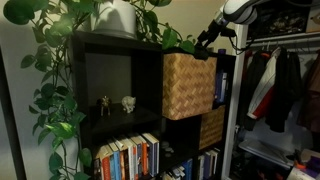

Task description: Open the top drawer, put the objects on the counter in, then close the drawer

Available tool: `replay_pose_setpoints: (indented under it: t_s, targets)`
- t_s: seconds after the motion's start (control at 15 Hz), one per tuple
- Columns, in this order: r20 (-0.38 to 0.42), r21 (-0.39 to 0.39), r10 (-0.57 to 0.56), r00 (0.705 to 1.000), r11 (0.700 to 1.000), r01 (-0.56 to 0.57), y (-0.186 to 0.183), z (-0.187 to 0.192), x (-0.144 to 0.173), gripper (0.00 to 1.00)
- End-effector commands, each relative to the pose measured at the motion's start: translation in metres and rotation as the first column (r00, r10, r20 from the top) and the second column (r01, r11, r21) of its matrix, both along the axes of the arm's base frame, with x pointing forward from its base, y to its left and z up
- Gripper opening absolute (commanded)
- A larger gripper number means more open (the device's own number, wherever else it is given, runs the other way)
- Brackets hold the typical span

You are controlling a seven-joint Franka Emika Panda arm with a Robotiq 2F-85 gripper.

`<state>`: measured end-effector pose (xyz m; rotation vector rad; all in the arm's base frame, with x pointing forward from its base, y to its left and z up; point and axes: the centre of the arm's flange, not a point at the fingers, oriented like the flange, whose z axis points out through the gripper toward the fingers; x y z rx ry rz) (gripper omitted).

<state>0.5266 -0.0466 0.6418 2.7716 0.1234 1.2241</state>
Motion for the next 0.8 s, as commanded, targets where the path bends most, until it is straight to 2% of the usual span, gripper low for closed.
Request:
replay_pose_setpoints:
  t_s: [0.0, 0.33, 0.4, 0.53, 0.73]
  targets:
    - [0.008, -0.004, -0.017, 1.0, 1.0, 0.017, -0.002, -0.005, 0.017, 1.0]
    - [-0.014, -0.004, -0.015, 1.0, 1.0, 0.015, 0.0, -0.014, 0.031, 0.99]
    - [-0.016, -0.001, -0.013, 1.0, 1.0, 0.013, 0.001, -0.014, 0.033, 0.74]
    - [-0.015, 0.003, -0.002, 1.0, 1.0, 0.002, 0.003, -0.015, 0.034, 0.68]
    - [-0.021, 0.009, 0.002, 1.0, 1.0, -0.001, 0.006, -0.017, 0.035, 0.46]
